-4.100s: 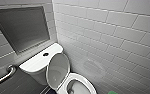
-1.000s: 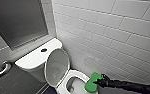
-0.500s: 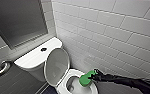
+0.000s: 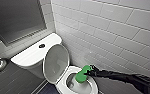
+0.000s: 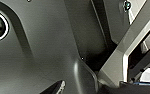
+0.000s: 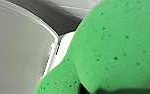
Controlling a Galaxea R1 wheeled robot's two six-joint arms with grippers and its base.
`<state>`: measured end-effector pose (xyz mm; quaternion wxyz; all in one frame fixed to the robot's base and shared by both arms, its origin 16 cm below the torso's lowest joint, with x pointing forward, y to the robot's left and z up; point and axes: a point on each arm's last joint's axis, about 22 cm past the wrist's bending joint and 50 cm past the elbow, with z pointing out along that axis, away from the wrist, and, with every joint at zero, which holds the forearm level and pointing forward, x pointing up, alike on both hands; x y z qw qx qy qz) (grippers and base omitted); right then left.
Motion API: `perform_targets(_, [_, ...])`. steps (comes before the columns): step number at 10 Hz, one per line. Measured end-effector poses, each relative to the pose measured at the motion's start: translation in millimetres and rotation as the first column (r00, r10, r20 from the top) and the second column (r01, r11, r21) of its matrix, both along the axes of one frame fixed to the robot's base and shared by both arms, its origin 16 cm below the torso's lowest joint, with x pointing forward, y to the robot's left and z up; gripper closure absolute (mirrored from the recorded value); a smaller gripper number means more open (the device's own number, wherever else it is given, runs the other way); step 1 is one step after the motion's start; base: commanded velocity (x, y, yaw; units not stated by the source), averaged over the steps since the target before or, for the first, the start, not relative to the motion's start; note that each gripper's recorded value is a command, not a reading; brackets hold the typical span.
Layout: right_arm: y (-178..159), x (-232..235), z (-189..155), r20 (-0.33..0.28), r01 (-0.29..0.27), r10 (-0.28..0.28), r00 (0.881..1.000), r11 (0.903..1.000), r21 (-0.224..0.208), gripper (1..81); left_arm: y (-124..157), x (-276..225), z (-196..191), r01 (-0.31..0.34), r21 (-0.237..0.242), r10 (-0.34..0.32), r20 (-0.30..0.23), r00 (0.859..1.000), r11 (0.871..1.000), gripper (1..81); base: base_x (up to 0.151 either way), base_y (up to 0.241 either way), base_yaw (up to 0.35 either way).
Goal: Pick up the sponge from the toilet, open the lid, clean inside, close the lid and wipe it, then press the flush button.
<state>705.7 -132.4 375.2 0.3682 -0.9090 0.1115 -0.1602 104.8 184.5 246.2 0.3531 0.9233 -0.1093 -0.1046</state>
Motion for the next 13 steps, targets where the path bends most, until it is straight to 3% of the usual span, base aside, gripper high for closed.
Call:
perform_targets(4, [36.8, 15.4, -6.5, 0.037, -0.022, 0.023, 0.999, 0.9995, -0.024, 81.1, -1.8, -2.7, -0.3, 0.0, 0.0, 0.0, -0.004, 1.0, 1.0, 1.0, 0.0, 0.0, 0.0])
perform_targets(7, [32.2, 29.6, -10.6, 0.041, -0.004, 0.007, 0.999, 0.9972, -0.075, 81.1, -0.9, -3.7, 0.9, -0.001, 0.002, 0.001, 0.002, 1.0, 1.0, 1.0, 0.0, 0.0, 0.0])
perform_targets(11, [39.0, 28.3, -46.4, 0.01, -0.014, 0.015, 1.0, 0.9964, -0.084, 81.1, -1.9, -30.5, 3.0, -0.004, 0.001, 0.004, -0.072, 0.997, 1.0, 1.0, 0.0, 0.0, 0.0])
perform_targets(13, [44.0, 30.5, -53.4, 0.014, -0.007, 0.009, 1.0, 0.9958, -0.091, 81.1, -1.7, -35.2, 4.0, -0.007, 0.002, 0.007, -0.082, 0.997, 1.0, 1.0, 0.0, 0.0, 0.0])
